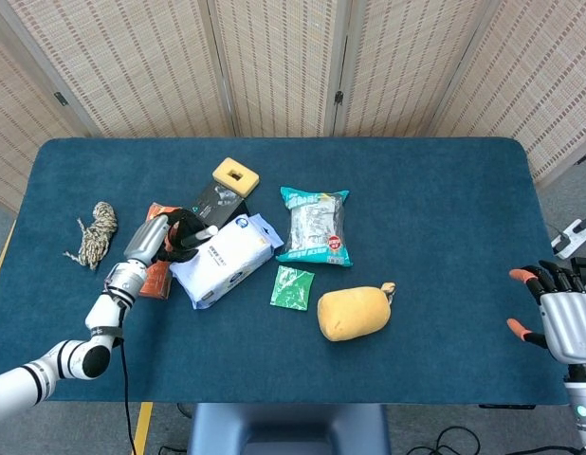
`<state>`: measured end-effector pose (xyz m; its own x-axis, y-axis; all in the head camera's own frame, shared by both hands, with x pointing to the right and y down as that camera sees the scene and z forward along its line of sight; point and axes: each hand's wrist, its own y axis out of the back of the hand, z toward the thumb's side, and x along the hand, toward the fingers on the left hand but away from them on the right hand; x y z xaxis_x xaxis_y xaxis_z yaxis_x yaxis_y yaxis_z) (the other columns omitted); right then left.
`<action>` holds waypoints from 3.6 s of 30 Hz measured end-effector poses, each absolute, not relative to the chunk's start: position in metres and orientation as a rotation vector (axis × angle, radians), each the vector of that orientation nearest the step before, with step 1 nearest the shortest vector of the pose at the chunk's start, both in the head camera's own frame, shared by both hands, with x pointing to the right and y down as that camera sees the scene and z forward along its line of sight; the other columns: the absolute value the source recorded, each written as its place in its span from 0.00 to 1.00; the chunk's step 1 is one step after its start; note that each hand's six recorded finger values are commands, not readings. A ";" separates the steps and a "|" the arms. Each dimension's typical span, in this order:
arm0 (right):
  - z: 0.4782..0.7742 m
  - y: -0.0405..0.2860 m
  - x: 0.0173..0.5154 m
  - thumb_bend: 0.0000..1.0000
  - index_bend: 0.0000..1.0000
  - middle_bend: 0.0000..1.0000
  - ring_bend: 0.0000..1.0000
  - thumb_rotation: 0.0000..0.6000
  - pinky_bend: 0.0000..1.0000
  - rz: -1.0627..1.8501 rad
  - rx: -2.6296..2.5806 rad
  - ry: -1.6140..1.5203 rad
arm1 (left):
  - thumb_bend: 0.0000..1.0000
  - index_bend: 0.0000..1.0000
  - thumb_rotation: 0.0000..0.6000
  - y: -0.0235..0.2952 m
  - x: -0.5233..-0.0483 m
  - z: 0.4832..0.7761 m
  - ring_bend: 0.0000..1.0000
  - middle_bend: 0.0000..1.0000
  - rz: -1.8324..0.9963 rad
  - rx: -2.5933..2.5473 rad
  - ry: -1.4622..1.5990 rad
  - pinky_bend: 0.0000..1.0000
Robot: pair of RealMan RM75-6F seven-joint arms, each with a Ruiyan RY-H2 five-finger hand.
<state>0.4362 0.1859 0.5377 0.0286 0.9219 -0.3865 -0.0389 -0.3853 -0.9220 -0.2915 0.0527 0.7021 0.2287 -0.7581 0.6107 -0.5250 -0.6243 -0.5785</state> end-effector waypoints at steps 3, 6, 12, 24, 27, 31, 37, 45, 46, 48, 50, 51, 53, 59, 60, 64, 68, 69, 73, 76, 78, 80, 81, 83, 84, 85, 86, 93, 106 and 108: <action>0.537 0.186 0.437 0.05 0.28 0.25 0.13 1.00 0.19 1.480 -1.478 -0.947 | 0.32 0.43 1.00 0.050 -0.287 0.705 0.24 0.28 -1.354 -2.255 1.207 0.17; 0.535 0.185 0.437 0.05 0.28 0.25 0.13 1.00 0.19 1.476 -1.472 -0.950 | 0.32 0.45 1.00 0.047 -0.285 0.708 0.24 0.29 -1.362 -2.247 1.220 0.18; 0.536 0.185 0.437 0.05 0.28 0.25 0.13 1.00 0.19 1.477 -1.475 -0.950 | 0.32 0.50 1.00 0.042 -0.284 0.712 0.26 0.33 -1.372 -2.222 1.270 0.18; 0.536 0.188 0.440 0.05 0.28 0.25 0.13 1.00 0.19 1.484 -1.477 -0.959 | 0.32 0.52 1.00 0.042 -0.277 0.718 0.26 0.33 -1.382 -2.247 1.301 0.18; 0.536 0.189 0.442 0.05 0.28 0.25 0.13 1.00 0.19 1.488 -1.473 -0.964 | 0.33 0.53 1.00 0.043 -0.276 0.720 0.26 0.33 -1.388 -2.242 1.294 0.18; 0.535 0.190 0.444 0.05 0.28 0.25 0.13 1.00 0.19 1.489 -1.470 -0.970 | 0.35 0.54 1.00 0.042 -0.276 0.722 0.26 0.34 -1.394 -2.231 1.295 0.18; 0.535 0.190 0.445 0.05 0.28 0.25 0.13 1.00 0.19 1.490 -1.469 -0.974 | 0.37 0.55 1.00 0.041 -0.276 0.722 0.26 0.34 -1.396 -2.226 1.294 0.18; 0.535 0.190 0.445 0.05 0.28 0.25 0.13 1.00 0.19 1.488 -1.470 -0.978 | 0.47 0.61 1.00 0.039 -0.275 0.723 0.27 0.36 -1.391 -2.239 1.308 0.18; 0.535 0.190 0.445 0.05 0.28 0.25 0.13 1.00 0.19 1.487 -1.470 -0.978 | 0.48 0.61 1.00 0.039 -0.275 0.722 0.27 0.36 -1.388 -2.241 1.314 0.18; 0.535 0.190 0.445 0.05 0.28 0.26 0.13 1.00 0.19 1.486 -1.471 -0.979 | 0.50 0.62 1.00 0.038 -0.275 0.722 0.28 0.38 -1.381 -2.246 1.329 0.18; 0.535 0.191 0.446 0.05 0.28 0.26 0.13 1.00 0.19 1.486 -1.472 -0.981 | 0.51 0.63 1.00 0.037 -0.276 0.720 0.29 0.40 -1.367 -2.256 1.359 0.18; 0.535 0.191 0.445 0.05 0.28 0.26 0.13 1.00 0.19 1.485 -1.473 -0.982 | 0.52 0.64 1.00 0.037 -0.276 0.719 0.29 0.40 -1.359 -2.261 1.376 0.18; 0.536 0.191 0.445 0.05 0.28 0.26 0.13 1.00 0.19 1.482 -1.474 -0.983 | 0.53 0.64 1.00 0.035 -0.277 0.715 0.30 0.42 -1.334 -2.281 1.427 0.18; 0.536 0.191 0.444 0.05 0.28 0.26 0.13 1.00 0.19 1.474 -1.480 -0.987 | 0.53 0.64 1.00 0.026 -0.285 0.697 0.31 0.44 -1.215 -2.377 1.624 0.21; 0.537 0.191 0.444 0.05 0.28 0.26 0.13 1.00 0.19 1.474 -1.482 -0.988 | 0.53 0.64 1.00 0.025 -0.287 0.693 0.31 0.44 -1.191 -2.392 1.652 0.22; 0.538 0.192 0.444 0.05 0.28 0.26 0.13 1.00 0.19 1.471 -1.488 -0.990 | 0.53 0.64 1.00 0.019 -0.295 0.675 0.31 0.44 -1.056 -2.477 1.793 0.22; 0.539 0.192 0.443 0.05 0.28 0.26 0.13 1.00 0.19 1.466 -1.494 -0.991 | 0.53 0.64 1.00 0.014 -0.304 0.656 0.31 0.44 -0.908 -2.564 1.928 0.26; 0.539 0.193 0.443 0.05 0.28 0.26 0.13 1.00 0.19 1.464 -1.496 -0.992 | 0.53 0.64 1.00 0.013 -0.305 0.652 0.32 0.44 -0.872 -2.588 1.958 0.29; 0.540 0.194 0.442 0.05 0.28 0.26 0.13 1.00 0.19 1.459 -1.506 -0.992 | 0.53 0.64 1.00 0.010 -0.307 0.634 0.40 0.48 -0.714 -2.704 2.053 0.38; 0.539 0.194 0.442 0.05 0.28 0.26 0.13 1.00 0.19 1.456 -1.506 -0.996 | 0.53 0.64 1.00 0.008 -0.307 0.625 0.49 0.54 -0.674 -2.752 2.010 0.46; 0.538 0.195 0.443 0.05 0.28 0.26 0.13 1.00 0.19 1.455 -1.502 -1.001 | 0.53 0.64 1.00 0.008 -0.308 0.622 0.51 0.56 -0.690 -2.747 1.962 0.48; 0.537 0.196 0.444 0.05 0.28 0.26 0.13 1.00 0.19 1.458 -1.499 -1.001 | 0.53 0.64 1.00 0.009 -0.312 0.622 0.51 0.57 -0.740 -2.709 1.898 0.48; 0.537 0.196 0.444 0.05 0.28 0.26 0.13 1.00 0.19 1.458 -1.500 -1.001 | 0.53 0.64 1.00 0.008 -0.314 0.622 0.50 0.57 -0.768 -2.683 1.864 0.49; 0.537 0.196 0.445 0.05 0.28 0.26 0.13 1.00 0.19 1.458 -1.501 -1.003 | 0.53 0.64 1.00 0.008 -0.317 0.622 0.50 0.57 -0.842 -2.605 1.769 0.48; 0.537 0.197 0.445 0.05 0.28 0.26 0.13 1.00 0.19 1.457 -1.502 -1.005 | 0.53 0.64 1.00 0.008 -0.318 0.622 0.50 0.57 -0.876 -2.567 1.724 0.48; 0.537 0.197 0.445 0.05 0.28 0.26 0.13 1.00 0.19 1.457 -1.502 -1.006 | 0.53 0.64 1.00 0.008 -0.320 0.622 0.49 0.57 -0.920 -2.514 1.663 0.48; 0.537 0.197 0.445 0.05 0.28 0.26 0.13 1.00 0.19 1.458 -1.502 -1.007 | 0.53 0.64 1.00 0.008 -0.321 0.622 0.49 0.57 -0.951 -2.475 1.619 0.48; 0.537 0.198 0.447 0.05 0.28 0.26 0.13 1.00 0.19 1.462 -1.500 -1.012 | 0.53 0.64 1.00 0.010 -0.319 0.619 0.48 0.57 -1.050 -2.316 1.479 0.39; 0.538 0.199 0.448 0.05 0.28 0.26 0.13 1.00 0.19 1.466 -1.501 -1.015 | 0.53 0.64 1.00 0.005 -0.306 0.613 0.45 0.55 -0.632 -2.750 2.095 0.38; 0.538 0.199 0.449 0.05 0.28 0.26 0.13 1.00 0.19 1.467 -1.501 -1.016 | 0.53 0.64 1.00 0.004 -0.304 0.614 0.45 0.55 -0.578 -2.805 2.162 0.37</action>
